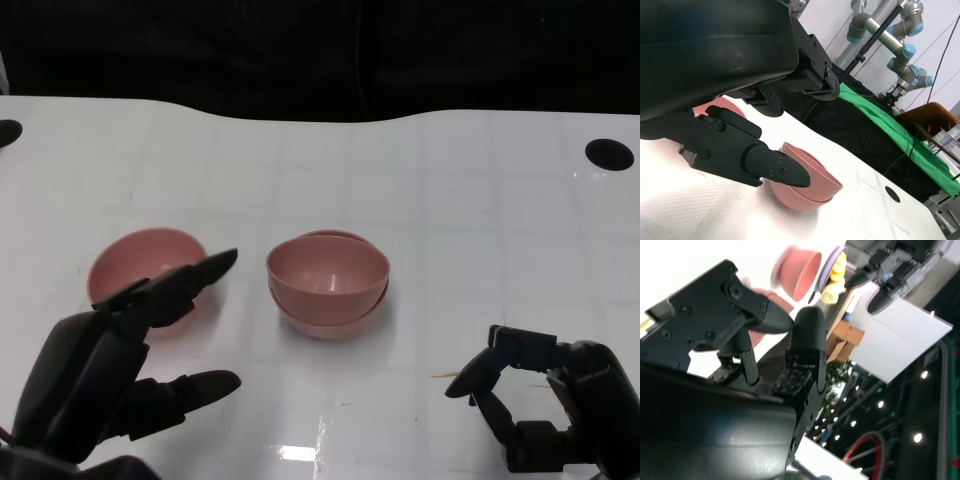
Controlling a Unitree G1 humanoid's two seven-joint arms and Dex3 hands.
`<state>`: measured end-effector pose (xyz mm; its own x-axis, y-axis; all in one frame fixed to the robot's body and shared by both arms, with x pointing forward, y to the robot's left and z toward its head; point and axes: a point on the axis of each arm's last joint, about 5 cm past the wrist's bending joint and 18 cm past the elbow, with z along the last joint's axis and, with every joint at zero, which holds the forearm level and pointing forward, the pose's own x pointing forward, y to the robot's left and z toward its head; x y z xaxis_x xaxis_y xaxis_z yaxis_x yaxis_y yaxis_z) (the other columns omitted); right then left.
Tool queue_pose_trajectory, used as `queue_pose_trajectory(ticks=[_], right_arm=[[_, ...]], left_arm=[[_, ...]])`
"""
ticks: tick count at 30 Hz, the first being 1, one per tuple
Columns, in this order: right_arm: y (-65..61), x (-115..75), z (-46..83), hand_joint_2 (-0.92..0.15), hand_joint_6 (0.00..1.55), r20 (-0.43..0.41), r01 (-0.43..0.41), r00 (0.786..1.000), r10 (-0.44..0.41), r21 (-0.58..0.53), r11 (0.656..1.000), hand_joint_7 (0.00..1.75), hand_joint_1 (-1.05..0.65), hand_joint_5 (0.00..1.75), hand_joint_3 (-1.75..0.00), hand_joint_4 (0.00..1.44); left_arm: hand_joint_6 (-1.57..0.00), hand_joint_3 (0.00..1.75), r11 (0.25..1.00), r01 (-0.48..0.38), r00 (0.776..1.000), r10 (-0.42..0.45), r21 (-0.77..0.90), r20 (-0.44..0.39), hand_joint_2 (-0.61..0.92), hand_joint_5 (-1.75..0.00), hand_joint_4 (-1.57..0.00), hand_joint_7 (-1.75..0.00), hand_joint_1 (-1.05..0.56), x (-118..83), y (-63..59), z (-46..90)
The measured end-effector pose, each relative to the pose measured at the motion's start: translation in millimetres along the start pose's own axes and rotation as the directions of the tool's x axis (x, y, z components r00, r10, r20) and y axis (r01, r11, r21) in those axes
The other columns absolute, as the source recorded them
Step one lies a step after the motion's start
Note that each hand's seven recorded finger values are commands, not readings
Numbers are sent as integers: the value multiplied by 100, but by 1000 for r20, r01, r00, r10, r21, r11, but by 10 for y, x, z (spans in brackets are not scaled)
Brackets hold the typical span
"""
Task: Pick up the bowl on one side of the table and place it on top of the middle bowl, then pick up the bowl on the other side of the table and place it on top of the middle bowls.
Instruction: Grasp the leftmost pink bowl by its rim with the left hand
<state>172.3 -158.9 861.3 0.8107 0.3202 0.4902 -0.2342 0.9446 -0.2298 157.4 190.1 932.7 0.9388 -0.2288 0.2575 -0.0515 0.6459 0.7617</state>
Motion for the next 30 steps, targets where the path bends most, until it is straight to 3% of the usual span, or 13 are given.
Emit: queue_pose_trajectory(ticks=[3,10,19,24,30], right_arm=[[-1,-36,19,-37,81,-59,17,998,-13,77,997,156,-19,174,-135,89],[15,-56,44,-36,79,-94,16,996,-2,143,990,160,-20,175,-134,87],[10,-68,50,-37,78,-96,24,995,-9,150,988,160,-20,175,-133,87],[-8,-79,52,-37,78,-103,32,995,-17,146,989,159,-20,175,-133,86],[-6,-87,50,-37,78,-107,28,994,-12,149,988,159,-20,175,-132,87]], left_arm=[[-38,1,969,-7,1000,12,246,-21,89,-28,-33,0,-56,106,94,59],[-36,0,900,10,996,28,436,-81,87,-27,-39,0,-58,265,52,121],[-35,0,847,122,973,2,518,-232,87,-23,-41,0,-61,457,-113,18],[-37,0,820,234,940,-53,523,-337,87,-16,-47,-1,-60,582,-233,-48],[-39,0,800,292,919,-84,524,-384,88,-11,-52,0,-61,663,-321,-69]])
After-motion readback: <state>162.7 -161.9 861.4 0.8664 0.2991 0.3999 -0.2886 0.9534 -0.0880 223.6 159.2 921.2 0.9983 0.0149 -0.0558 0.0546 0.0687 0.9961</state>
